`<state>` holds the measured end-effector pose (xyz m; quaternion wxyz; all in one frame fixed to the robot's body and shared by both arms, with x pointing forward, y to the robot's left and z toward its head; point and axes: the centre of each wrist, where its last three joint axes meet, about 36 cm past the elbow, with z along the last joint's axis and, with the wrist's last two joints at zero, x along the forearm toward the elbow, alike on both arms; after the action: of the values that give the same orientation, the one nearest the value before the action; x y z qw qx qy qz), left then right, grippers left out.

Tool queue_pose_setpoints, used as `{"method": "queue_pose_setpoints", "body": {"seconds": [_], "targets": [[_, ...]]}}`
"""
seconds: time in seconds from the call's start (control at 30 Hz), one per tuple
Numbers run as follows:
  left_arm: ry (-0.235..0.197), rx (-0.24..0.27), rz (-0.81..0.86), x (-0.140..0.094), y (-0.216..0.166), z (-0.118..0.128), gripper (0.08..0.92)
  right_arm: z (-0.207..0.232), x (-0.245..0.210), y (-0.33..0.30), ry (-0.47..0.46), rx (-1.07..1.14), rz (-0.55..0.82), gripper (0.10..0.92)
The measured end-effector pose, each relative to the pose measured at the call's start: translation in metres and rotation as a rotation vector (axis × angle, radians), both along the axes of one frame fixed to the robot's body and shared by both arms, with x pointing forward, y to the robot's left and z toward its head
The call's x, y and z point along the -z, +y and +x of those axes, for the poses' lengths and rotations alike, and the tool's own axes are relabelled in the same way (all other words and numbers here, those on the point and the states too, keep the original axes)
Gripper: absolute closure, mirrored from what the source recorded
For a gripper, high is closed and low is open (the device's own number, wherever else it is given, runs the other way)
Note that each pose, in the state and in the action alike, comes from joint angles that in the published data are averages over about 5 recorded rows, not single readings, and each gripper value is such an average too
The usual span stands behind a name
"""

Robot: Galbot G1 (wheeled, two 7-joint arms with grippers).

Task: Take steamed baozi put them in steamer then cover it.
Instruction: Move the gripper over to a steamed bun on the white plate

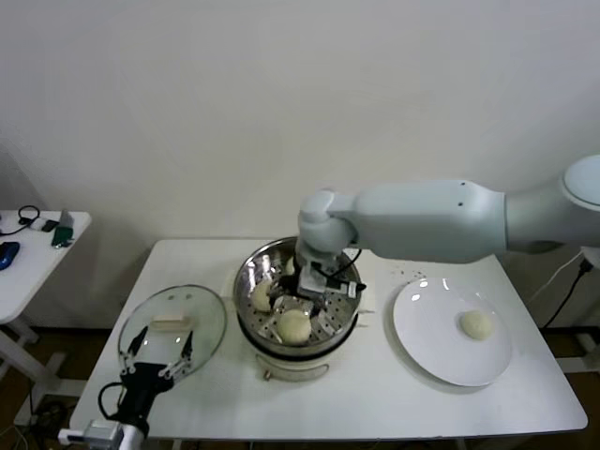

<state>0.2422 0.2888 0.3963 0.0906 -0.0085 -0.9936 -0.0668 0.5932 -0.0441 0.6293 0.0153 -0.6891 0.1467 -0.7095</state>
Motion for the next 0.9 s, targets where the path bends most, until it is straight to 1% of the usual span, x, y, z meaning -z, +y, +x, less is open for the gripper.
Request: {"method": "queue_pose_setpoints", "body": {"seconds": [0.13, 0.3, 0.43, 0.53, 0.67, 0.9], "targets": [[0.003, 0.006, 0.000, 0.001, -0.001, 0.001, 0.177, 0.021, -0.032, -0.035, 0.007, 0.140, -0.038, 0.200], [0.004, 0.012, 0.000, 0.001, -0.002, 0.004, 0.177, 0.046, -0.075, -0.109, 0.003, 0.400, -0.091, 0.200], [0.006, 0.016, 0.001, 0.003, -0.001, 0.006, 0.177, 0.050, -0.087, -0.177, 0.016, 0.623, -0.121, 0.200], [0.006, 0.017, -0.002, 0.005, -0.001, 0.008, 0.177, 0.048, -0.080, -0.228, 0.031, 0.784, -0.127, 0.200], [0.008, 0.018, -0.005, 0.007, -0.002, 0.010, 0.177, 0.042, -0.052, -0.285, 0.043, 0.957, -0.129, 0.200], [0.025, 0.010, -0.006, 0.013, -0.001, 0.010, 0.177, 0.038, 0.011, -0.346, 0.042, 1.136, -0.162, 0.200]]}}
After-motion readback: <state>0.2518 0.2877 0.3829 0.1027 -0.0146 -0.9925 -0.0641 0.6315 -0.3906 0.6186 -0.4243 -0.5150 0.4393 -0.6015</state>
